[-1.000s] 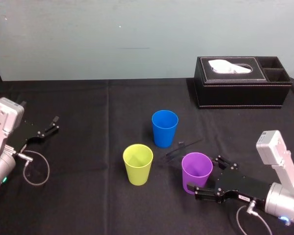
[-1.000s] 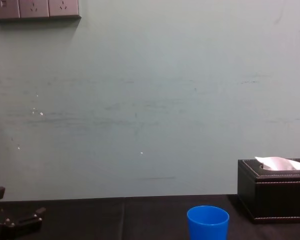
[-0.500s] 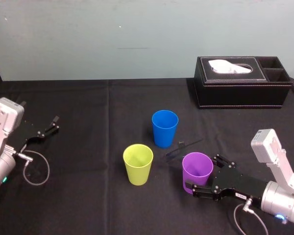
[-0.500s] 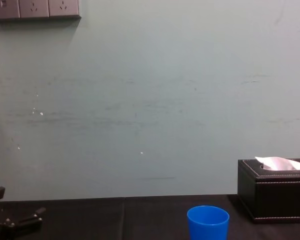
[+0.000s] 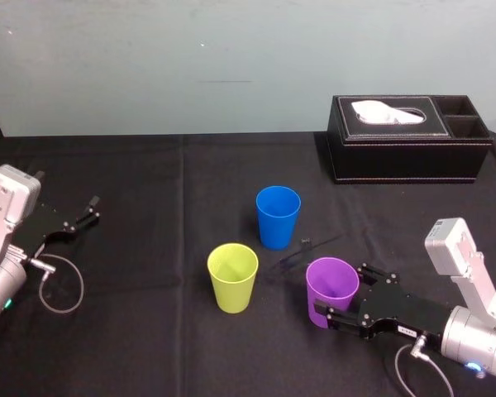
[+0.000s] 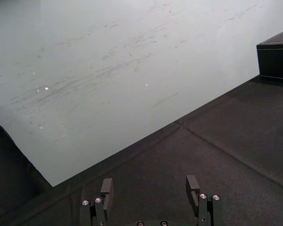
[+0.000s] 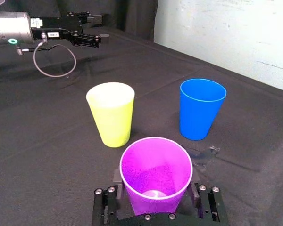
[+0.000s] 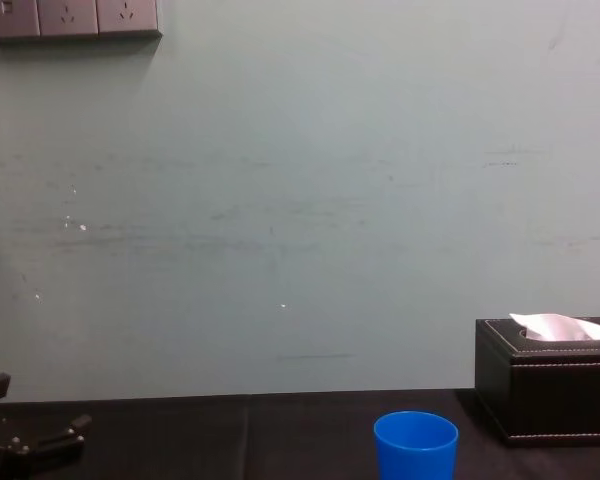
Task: Stack the three plastic cups sequentially using one hand.
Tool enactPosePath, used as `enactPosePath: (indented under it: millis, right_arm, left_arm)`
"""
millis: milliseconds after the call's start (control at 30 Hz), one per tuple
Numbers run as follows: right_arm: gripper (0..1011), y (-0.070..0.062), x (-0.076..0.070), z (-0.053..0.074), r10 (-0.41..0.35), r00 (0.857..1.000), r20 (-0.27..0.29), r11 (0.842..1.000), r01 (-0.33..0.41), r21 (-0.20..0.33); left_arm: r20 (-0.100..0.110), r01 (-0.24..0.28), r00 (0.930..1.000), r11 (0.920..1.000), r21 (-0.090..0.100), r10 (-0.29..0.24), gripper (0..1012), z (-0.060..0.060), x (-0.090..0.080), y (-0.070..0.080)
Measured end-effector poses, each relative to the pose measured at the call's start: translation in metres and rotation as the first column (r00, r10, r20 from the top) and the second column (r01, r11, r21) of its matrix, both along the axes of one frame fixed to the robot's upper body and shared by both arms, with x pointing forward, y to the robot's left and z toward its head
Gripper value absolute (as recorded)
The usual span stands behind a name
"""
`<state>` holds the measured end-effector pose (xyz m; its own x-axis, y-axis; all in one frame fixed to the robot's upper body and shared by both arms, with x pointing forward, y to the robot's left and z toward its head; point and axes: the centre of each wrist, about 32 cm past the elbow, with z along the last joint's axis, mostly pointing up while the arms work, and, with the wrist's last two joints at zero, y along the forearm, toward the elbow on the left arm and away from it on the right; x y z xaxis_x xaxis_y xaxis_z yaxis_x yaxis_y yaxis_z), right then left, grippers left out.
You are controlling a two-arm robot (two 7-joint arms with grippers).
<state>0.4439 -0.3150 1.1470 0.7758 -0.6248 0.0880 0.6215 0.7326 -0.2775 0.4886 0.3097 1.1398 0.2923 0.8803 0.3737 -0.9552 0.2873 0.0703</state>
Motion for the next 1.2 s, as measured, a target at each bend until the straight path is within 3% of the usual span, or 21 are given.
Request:
enactPosePath:
  millis: [333,867,1067,1200]
  right_arm:
    - [736,0.0,0.0,0.0,0.001,1.0,0.0,1.0,-0.001,0.001]
    - [734,0.0,0.0,0.0,0.002,1.0,0.001,1.0,-0.002,0.001]
    - [734,0.0,-0.002,0.01,-0.015,1.0,0.015,1.0,0.015,-0.002]
    - [734,0.0,-0.003,0.023,-0.035,0.999,0.039,0.999,0.035,0.004]
  left_arm:
    - [0.0,0.0,1.0,1.0,0.0,0.0,1010,0.0,0.0,0.0]
    - [0.0,0.0,1.0,1.0,0.0,0.0,1010,0.0,0.0,0.0]
    - [0.0,0.0,1.0,1.0,0.0,0.0,1010,0.0,0.0,0.0]
    - [0.0,0.0,1.0,1.0,0.0,0.0,1010,0.0,0.0,0.0]
